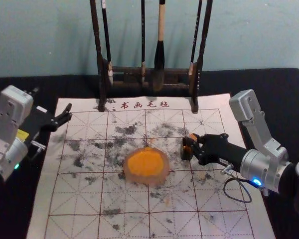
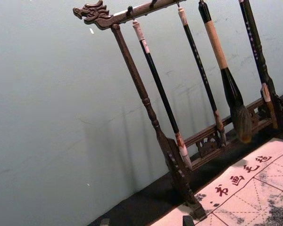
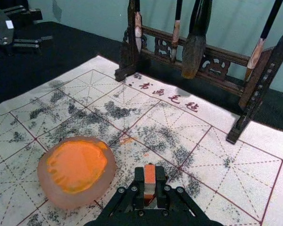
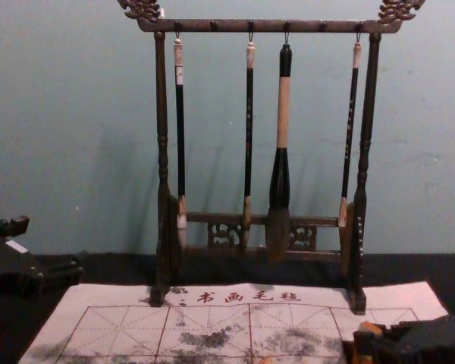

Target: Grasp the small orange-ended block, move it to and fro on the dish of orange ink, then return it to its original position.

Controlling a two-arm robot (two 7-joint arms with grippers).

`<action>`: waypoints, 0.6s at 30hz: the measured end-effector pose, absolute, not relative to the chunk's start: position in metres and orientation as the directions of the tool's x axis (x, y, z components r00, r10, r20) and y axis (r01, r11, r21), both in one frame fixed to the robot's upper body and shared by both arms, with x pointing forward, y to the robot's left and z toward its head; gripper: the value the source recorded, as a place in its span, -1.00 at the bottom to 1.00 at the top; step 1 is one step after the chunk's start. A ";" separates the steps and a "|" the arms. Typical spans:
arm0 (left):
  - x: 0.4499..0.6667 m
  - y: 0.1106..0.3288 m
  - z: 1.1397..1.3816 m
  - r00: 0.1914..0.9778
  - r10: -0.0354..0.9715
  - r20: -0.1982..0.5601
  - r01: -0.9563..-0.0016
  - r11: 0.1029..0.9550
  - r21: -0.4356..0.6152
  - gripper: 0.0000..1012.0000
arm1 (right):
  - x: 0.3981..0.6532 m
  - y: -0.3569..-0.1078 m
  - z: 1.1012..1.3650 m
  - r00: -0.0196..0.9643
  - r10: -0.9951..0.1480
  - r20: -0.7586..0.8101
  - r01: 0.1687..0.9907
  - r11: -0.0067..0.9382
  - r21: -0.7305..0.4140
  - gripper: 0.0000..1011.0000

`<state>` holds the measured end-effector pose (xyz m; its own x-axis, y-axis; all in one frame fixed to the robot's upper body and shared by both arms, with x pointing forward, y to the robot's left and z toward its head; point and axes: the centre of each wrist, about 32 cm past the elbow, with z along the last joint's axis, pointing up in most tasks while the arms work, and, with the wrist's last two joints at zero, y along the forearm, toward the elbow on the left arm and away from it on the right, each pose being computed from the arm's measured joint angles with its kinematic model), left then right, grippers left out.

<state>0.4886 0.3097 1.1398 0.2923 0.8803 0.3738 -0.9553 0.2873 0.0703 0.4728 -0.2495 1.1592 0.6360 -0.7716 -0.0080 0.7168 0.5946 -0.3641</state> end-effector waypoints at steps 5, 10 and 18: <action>0.489 0.310 1.140 0.292 0.880 0.374 -0.955 0.287 0.070 0.98 | 0.473 -0.249 1.159 0.636 -0.772 -0.008 0.717 0.594 -0.364 -0.75; 0.489 0.310 1.140 0.292 0.880 0.374 -0.955 0.287 0.070 0.98 | 0.473 -0.250 1.159 0.636 -0.772 -0.007 0.717 0.594 -0.364 -0.75; 0.489 0.310 1.140 0.292 0.880 0.374 -0.955 0.287 0.070 0.98 | 0.473 -0.250 1.159 0.636 -0.772 -0.008 0.717 0.595 -0.363 -0.51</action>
<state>0.4886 0.3097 1.1398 0.2923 0.8803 0.3737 -0.9553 0.2873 0.0703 0.4726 -0.2498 1.1592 0.6361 -0.7716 -0.0079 0.7172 0.5950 -0.3627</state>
